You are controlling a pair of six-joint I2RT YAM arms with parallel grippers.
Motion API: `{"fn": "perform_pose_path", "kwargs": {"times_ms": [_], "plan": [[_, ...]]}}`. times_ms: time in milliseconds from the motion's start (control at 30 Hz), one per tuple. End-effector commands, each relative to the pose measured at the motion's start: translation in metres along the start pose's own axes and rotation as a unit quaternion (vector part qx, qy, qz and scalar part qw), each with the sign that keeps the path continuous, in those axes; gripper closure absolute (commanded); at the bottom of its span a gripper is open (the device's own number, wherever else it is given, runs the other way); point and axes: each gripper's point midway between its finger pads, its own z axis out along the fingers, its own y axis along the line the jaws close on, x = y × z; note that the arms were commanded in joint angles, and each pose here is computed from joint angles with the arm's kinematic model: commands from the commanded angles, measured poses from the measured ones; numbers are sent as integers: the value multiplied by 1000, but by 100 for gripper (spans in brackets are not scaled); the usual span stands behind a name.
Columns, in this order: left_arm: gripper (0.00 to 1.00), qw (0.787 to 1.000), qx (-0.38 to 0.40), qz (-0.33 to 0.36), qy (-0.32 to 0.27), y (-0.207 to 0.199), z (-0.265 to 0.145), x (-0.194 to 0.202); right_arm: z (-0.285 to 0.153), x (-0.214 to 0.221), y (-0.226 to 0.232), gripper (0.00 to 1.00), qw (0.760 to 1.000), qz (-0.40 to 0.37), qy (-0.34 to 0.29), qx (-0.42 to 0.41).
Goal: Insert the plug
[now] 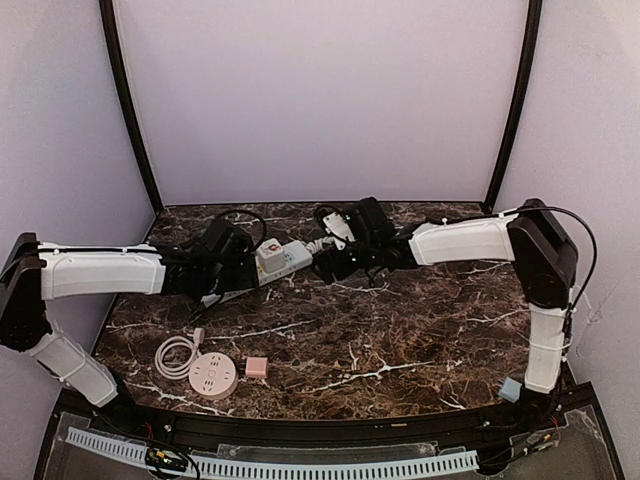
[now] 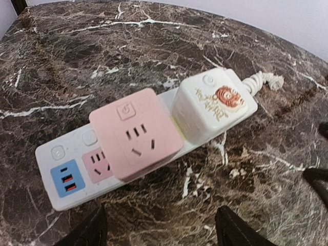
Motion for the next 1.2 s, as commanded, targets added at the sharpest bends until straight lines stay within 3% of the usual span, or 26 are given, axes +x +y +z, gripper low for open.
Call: {"fn": "perform_pose_path", "kwargs": {"times_ms": [0, 400, 733, 967, 1167], "plan": [[28, 995, -64, 55, 51, 37, -28, 26, -33, -15, 0, 10, 999, -12, -52, -6], [29, 974, -144, 81, 153, 111, -59, 94, -97, 3, 14, 6, 994, 10, -99, -48], [35, 970, -147, 68, 181, 120, -46, 121, -101, 15, 21, 6, 994, 8, -92, -57], [47, 968, -143, 66, 197, 122, -43, 132, -104, 20, 19, 6, 995, 8, -91, -52], [64, 967, -132, 71, 207, 116, -36, 139, -107, 24, 18, 6, 995, 8, -90, -48]]}}
